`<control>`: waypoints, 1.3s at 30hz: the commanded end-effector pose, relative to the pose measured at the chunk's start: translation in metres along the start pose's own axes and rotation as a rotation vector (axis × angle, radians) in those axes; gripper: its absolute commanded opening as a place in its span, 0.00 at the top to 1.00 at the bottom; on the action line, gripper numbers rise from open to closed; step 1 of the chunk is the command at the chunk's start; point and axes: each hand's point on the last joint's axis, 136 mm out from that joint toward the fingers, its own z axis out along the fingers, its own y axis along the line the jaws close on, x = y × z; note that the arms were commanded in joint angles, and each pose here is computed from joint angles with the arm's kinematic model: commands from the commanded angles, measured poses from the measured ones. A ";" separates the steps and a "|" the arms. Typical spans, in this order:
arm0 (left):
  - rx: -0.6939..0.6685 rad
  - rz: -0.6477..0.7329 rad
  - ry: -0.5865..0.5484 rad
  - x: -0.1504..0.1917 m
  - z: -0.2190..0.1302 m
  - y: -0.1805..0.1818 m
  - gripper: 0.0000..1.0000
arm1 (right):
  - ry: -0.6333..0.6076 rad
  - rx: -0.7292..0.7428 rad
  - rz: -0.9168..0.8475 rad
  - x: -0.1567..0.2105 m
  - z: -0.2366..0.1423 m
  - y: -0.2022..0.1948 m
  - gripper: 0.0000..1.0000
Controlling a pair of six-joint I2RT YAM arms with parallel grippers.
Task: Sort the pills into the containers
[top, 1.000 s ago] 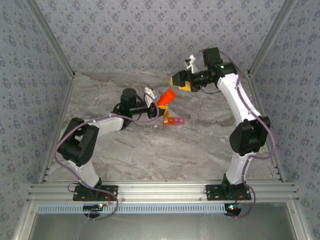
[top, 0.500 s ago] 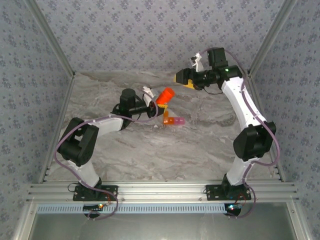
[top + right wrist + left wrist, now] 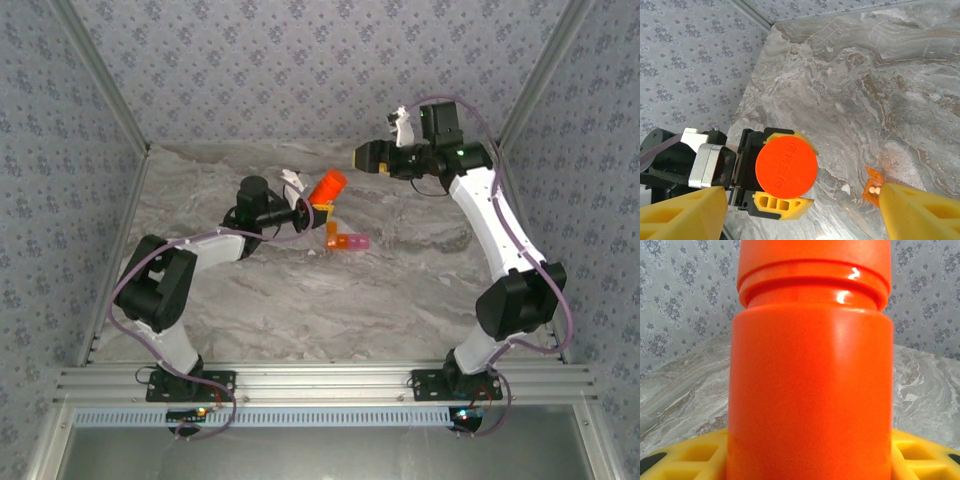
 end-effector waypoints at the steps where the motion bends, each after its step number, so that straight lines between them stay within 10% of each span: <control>1: 0.034 0.032 -0.059 -0.016 -0.001 -0.005 1.00 | 0.024 0.003 -0.033 0.006 0.007 0.004 0.19; 21: 0.049 0.026 -0.050 -0.015 -0.002 -0.008 1.00 | 0.124 -0.046 -0.031 0.022 0.056 0.018 0.22; 39: 0.052 0.037 -0.052 -0.019 -0.001 -0.009 1.00 | 0.166 -0.082 0.025 0.033 0.067 0.019 0.51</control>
